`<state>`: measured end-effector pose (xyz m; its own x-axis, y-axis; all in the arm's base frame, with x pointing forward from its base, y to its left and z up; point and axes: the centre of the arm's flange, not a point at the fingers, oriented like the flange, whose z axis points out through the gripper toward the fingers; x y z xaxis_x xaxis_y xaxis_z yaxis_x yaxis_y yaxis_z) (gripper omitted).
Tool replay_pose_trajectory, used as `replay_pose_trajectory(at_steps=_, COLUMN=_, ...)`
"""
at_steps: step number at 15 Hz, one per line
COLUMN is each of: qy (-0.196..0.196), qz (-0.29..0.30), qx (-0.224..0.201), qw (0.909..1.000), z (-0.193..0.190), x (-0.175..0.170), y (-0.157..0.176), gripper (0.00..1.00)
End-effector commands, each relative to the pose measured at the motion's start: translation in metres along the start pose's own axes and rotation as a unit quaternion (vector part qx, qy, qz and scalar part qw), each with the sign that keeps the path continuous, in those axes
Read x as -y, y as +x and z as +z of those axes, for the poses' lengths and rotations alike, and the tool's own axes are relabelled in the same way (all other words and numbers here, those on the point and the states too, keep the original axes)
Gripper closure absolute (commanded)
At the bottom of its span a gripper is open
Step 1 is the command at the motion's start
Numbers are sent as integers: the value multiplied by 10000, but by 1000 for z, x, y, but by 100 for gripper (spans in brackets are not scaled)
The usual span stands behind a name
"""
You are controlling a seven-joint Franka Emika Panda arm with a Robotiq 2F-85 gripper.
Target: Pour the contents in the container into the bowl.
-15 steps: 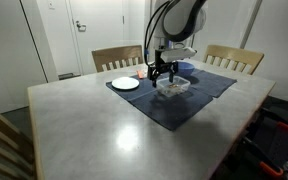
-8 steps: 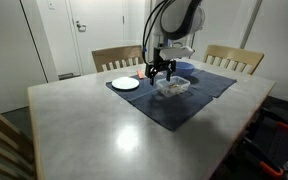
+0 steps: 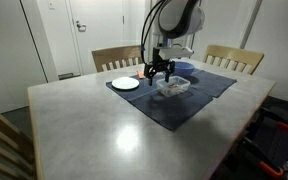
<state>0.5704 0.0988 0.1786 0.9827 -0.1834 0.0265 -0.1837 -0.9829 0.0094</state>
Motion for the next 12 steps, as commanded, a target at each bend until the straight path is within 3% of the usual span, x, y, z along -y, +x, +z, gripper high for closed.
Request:
replay_pose_trajectory(at_steps=1, qy=30, qz=-54, qx=21, qw=10000, z=7, x=9, y=5, gripper=0)
replay_pose_trajectory(at_steps=11, qy=103, qz=128, qx=218, qw=9996, z=31, x=13, y=-7, gripper=0)
replay_pose_trajectory(at_steps=12, qy=99, qz=125, qx=230, qw=9996, z=33, x=13, y=-7, gripper=10)
